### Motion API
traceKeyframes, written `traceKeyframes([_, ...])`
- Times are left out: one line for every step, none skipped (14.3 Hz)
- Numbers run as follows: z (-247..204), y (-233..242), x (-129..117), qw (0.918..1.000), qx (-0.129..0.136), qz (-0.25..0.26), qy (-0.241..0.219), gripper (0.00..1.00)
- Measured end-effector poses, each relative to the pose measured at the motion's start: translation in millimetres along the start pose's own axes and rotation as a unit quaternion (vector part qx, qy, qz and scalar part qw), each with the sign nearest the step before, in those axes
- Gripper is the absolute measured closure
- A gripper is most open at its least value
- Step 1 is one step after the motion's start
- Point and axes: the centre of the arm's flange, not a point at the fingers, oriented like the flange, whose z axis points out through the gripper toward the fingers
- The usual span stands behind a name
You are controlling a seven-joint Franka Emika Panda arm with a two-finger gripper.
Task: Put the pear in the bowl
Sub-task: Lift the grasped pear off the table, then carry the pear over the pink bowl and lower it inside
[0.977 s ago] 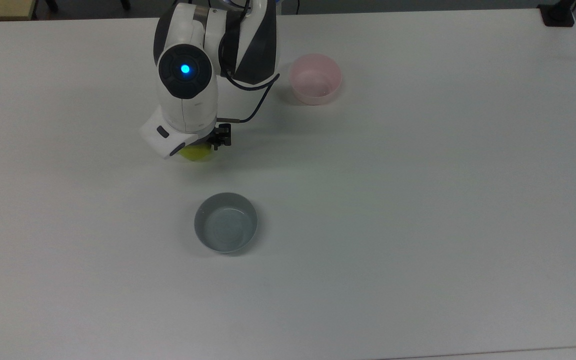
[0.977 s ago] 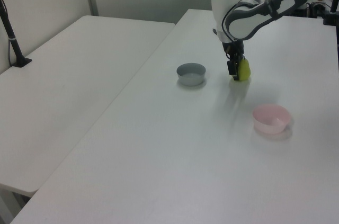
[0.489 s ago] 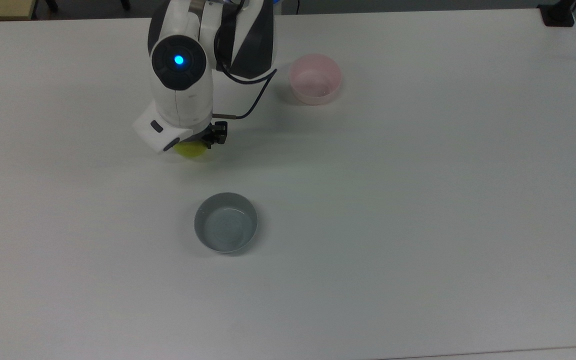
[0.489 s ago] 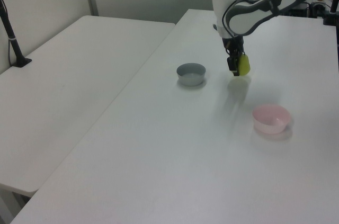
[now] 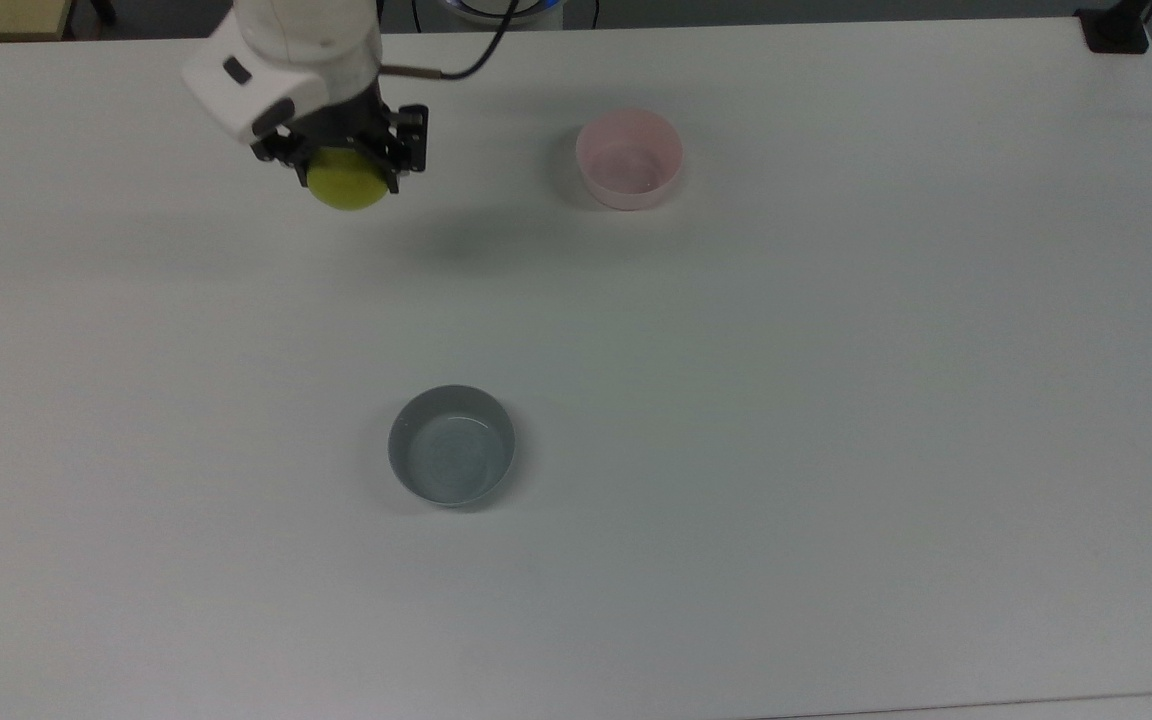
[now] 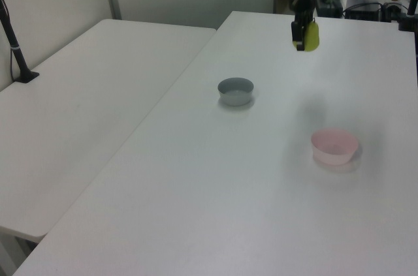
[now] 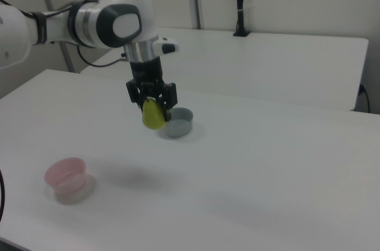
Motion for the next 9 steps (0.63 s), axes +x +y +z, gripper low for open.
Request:
traceKeyframes([-8,2,-3,1.0000,0.001,-0.002,0.007,0.25])
traceKeyframes([-14,1,-5,0.9999,0.002,-0.004,0.012,0.25])
traceKeyframes([-15,-1,-6,0.9999,0.003,-0.007,0.012,0.25])
traceKeyframes([-15,-9,-6,0.9999,0.003,-0.015,0.007,0.25])
traceKeyframes([-14,-24,-6,0.9996,0.003,-0.027,0.001,0.25])
traceKeyframes([-15,-44,-7,0.9991,0.002,-0.042,-0.006,0.25])
traceKeyframes([-17,-70,-8,0.9984,0.001,-0.056,-0.010,0.25])
traceKeyframes([-21,-97,-11,0.9977,-0.001,-0.066,-0.014,0.25])
traceKeyframes([-27,-136,-18,0.9964,-0.004,-0.083,-0.017,0.25])
